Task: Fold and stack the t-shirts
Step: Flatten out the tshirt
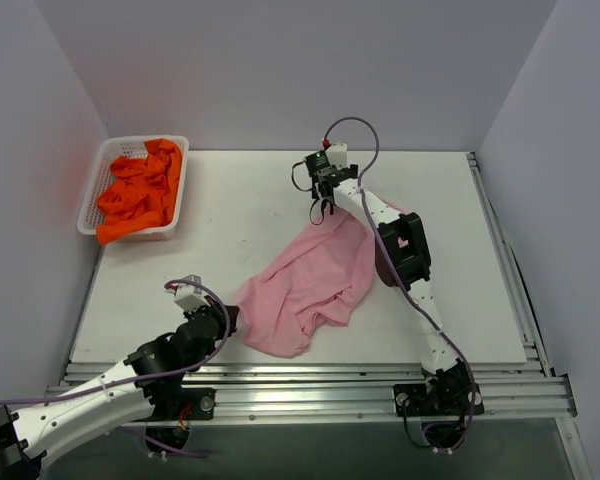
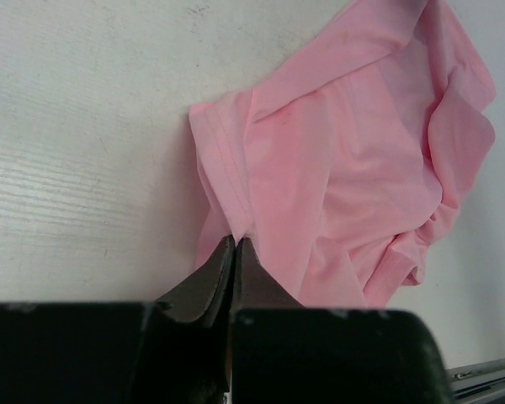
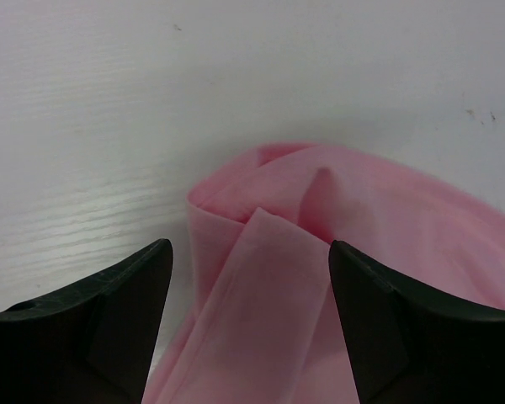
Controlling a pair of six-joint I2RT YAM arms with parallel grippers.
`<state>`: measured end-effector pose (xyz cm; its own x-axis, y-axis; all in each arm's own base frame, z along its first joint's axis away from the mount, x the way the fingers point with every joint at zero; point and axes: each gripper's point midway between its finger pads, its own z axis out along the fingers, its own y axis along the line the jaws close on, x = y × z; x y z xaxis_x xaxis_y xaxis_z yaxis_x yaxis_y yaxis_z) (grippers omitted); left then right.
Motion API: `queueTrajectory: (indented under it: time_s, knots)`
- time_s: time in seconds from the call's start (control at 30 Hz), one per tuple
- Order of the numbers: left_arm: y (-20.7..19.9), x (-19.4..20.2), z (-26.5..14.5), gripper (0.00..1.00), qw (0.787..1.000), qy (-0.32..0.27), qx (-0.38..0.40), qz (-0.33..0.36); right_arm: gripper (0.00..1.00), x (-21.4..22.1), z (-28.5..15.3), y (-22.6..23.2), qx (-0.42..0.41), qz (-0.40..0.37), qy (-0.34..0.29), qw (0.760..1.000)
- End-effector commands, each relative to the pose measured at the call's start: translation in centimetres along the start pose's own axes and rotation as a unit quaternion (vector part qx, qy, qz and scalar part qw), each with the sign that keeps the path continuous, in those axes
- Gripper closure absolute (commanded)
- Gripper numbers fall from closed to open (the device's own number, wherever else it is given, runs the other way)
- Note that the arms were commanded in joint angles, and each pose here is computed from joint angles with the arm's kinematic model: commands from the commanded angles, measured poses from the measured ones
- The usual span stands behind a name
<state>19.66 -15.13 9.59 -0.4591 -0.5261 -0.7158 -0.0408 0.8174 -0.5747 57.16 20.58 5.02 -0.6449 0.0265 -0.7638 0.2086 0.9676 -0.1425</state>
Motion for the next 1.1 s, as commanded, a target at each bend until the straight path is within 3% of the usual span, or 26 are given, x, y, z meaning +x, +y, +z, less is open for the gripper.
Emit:
queueTrajectory:
  time_s: [0.0, 0.37, 0.5, 0.97, 1.07]
  knots:
    - [-1.0, -0.5, 0.1, 0.98, 1.0, -0.01, 0.02, -0.006, 0.3, -2.4, -1.8, -1.7, 0.026, 0.021, -0.024, 0.999]
    - [-0.9, -0.3, 0.0, 0.98, 1.0, -0.004, 0.022, -0.004, 0.41, -0.2, 0.2, -2.0, 0.038, 0.017, -0.007, 0.999]
    - [-0.8, -0.3, -0.1, 0.98, 1.0, -0.005, 0.021, -0.004, 0.56, 0.3, 0.6, -2.1, 0.041, 0.014, -0.001, 0.999]
    - [-0.7, 0.0, 0.2, 0.98, 1.0, -0.003, 0.018, -0.003, 0.61, 1.9, 1.8, -3.5, 0.052, 0.011, 0.014, 0.998]
    - [-0.7, 0.1, 0.2, 0.98, 1.0, -0.002, 0.017, -0.003, 0.68, 2.0, 2.0, -3.8, 0.054, 0.013, 0.015, 0.998]
